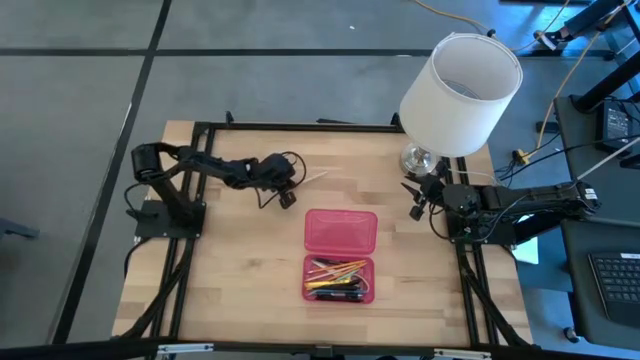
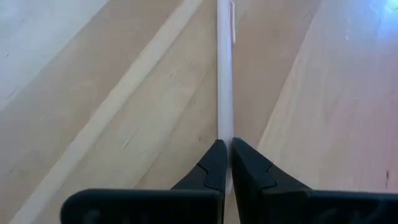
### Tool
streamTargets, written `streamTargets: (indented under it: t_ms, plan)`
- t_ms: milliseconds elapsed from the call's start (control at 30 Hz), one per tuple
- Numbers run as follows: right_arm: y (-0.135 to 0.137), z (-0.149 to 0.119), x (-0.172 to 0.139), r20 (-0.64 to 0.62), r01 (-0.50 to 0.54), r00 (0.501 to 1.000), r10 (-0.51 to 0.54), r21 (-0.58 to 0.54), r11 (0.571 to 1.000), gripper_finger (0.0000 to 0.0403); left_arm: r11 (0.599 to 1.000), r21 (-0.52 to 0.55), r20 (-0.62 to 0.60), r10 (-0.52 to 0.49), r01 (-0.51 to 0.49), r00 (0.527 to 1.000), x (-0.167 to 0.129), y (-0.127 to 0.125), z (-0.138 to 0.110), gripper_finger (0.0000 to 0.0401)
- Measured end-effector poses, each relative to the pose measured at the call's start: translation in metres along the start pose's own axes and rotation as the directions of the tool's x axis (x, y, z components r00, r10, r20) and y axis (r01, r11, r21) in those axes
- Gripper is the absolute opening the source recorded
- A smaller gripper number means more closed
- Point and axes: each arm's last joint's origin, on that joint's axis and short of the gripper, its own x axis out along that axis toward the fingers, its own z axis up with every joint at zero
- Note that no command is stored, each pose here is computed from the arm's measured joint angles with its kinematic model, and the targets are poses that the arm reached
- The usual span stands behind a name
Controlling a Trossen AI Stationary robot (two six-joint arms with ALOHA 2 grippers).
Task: Pick & place school supplies into a supply box
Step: Put the brown pen into the red supply box
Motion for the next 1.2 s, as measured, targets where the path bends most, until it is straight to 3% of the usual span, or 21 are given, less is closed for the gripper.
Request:
streamTargets:
  t_ms: [233,600,800,1200]
  plan:
    - [0.000,0.000,0.000,0.000,0.000,1.000,0.000,0.018,1.000,0.0108,0.999,0.019,0.072,-0.034,0.033,0.997,0.001,-0.003,-0.009,0.0013]
    - [0.000,0.000,0.000,0.001,0.000,1.000,0.000,0.027,1.000,0.0108,0.999,0.043,0.064,-0.026,0.023,0.998,0.002,-0.003,-0.011,0.0076]
    - [0.000,0.000,0.000,0.001,0.000,1.000,0.000,0.026,1.000,0.0108,0.999,0.041,0.074,-0.017,0.014,0.997,0.002,-0.005,-0.013,0.0090]
    - [0.000,0.000,0.000,0.001,0.001,1.000,-0.001,0.022,1.000,0.0108,0.999,-0.034,0.273,0.045,-0.037,0.961,-0.009,-0.003,-0.055,0.0091]
